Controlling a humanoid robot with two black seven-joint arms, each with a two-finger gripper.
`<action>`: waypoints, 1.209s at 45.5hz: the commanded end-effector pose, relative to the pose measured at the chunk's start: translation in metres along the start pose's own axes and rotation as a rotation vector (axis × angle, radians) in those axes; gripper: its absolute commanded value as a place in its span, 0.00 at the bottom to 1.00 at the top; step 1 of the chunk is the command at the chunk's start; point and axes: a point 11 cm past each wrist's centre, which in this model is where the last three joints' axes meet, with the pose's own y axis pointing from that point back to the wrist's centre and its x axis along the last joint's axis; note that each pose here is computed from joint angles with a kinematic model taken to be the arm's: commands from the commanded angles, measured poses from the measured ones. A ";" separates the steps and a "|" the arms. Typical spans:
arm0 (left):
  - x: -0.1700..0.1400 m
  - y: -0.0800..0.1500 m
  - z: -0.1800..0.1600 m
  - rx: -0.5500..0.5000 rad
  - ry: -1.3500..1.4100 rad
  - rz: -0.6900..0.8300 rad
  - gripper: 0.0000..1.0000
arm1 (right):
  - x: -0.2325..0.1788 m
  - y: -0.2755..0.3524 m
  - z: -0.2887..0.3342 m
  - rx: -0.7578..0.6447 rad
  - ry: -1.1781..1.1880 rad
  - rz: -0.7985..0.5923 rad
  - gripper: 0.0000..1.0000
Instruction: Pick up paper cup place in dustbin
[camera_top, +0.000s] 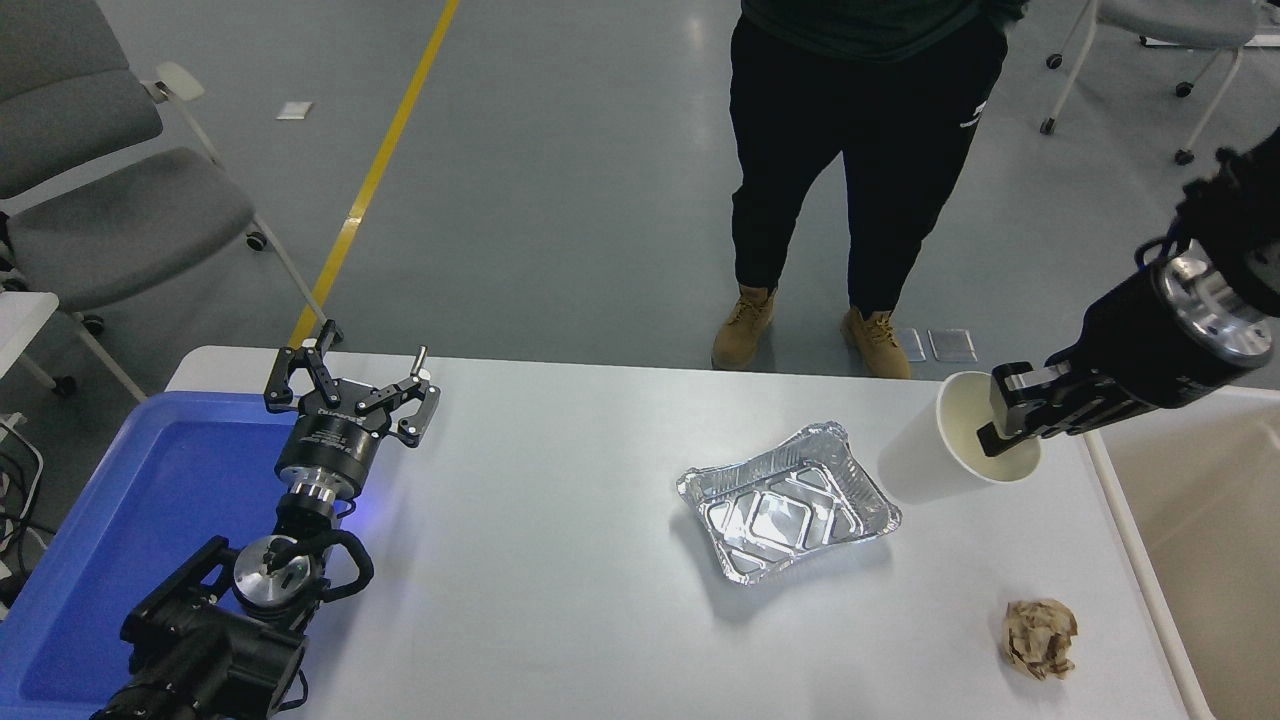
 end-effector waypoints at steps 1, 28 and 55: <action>0.000 0.000 0.000 0.000 0.000 -0.001 0.99 | 0.028 0.056 0.064 -0.086 -0.155 0.212 0.00; 0.000 0.000 0.000 -0.003 0.001 0.001 0.99 | -0.001 0.018 0.284 -0.206 -0.906 0.981 0.00; 0.000 0.000 0.000 -0.001 0.001 0.001 0.99 | -0.108 -0.161 0.358 -0.401 -1.507 1.128 0.00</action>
